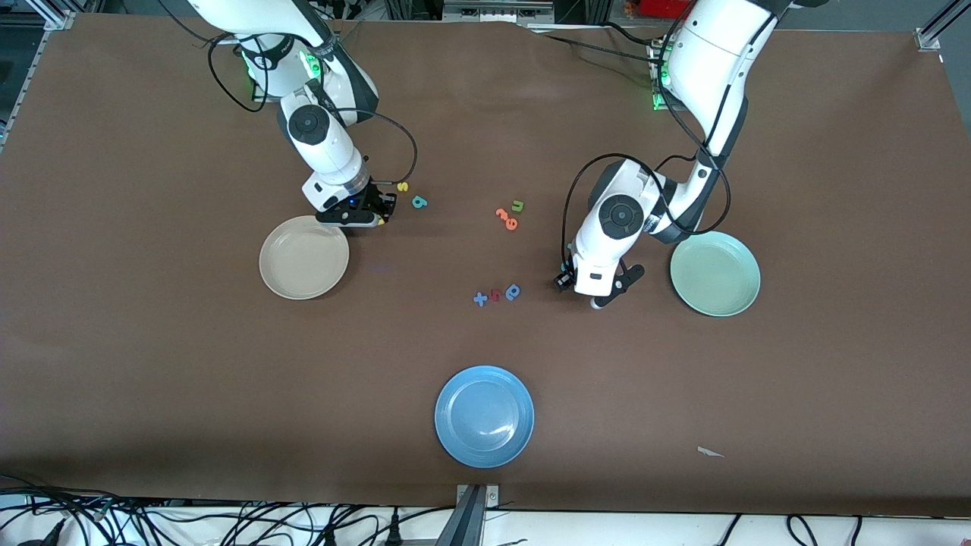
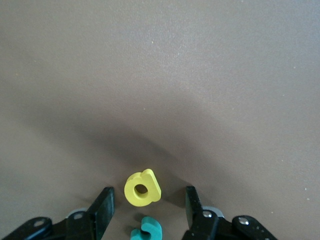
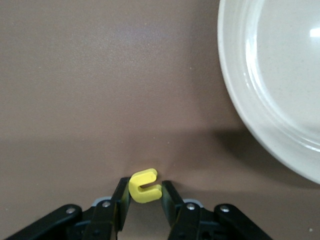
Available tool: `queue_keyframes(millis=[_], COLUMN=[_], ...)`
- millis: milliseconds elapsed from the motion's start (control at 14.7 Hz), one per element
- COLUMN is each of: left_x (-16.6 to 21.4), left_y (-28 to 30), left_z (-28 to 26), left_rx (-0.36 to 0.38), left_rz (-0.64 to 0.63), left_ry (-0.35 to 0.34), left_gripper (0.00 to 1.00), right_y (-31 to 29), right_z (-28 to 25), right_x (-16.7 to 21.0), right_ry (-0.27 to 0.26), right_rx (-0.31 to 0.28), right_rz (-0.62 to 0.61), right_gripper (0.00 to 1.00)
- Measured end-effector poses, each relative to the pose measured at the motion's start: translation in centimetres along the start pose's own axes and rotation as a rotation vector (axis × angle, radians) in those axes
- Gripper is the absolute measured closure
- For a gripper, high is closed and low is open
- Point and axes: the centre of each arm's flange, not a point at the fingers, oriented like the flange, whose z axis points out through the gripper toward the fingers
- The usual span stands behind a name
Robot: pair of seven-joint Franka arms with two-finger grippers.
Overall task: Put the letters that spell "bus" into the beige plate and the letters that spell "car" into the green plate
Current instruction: 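Grasp the yellow u with the right gripper while the left gripper grasps yellow a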
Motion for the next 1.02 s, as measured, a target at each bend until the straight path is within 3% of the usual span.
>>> queue_keyframes(millis=[272,476,748,1020], left_x=[0.1,0.4,1.0,1.0], left_y=[0.0,-0.1,-0.2,-0.2], left_z=[0.0,-0.1,-0.3,-0.3], left_rx=[0.000,-0.002,-0.005,-0.004], left_rz=[0.003,0.019,0.023,0.024], left_ry=[0.001,0.003,0.008,0.007], left_gripper=[0.37,0.40,0.47,0.49], right_y=[-0.3,-0.9,-1.1,4.8], right_z=[-1.5,-6.3,-12.5,-14.3], right_x=[0.4,1.4,2.8,7.6], right_ry=[-0.038,-0.074,-0.073,-0.072], right_rx=[-0.032,-0.075,-0.092,-0.082], right_rz=[-0.012,-0.041,-0.090,-0.166], right_gripper=[0.70,0.70,0.71,0.71])
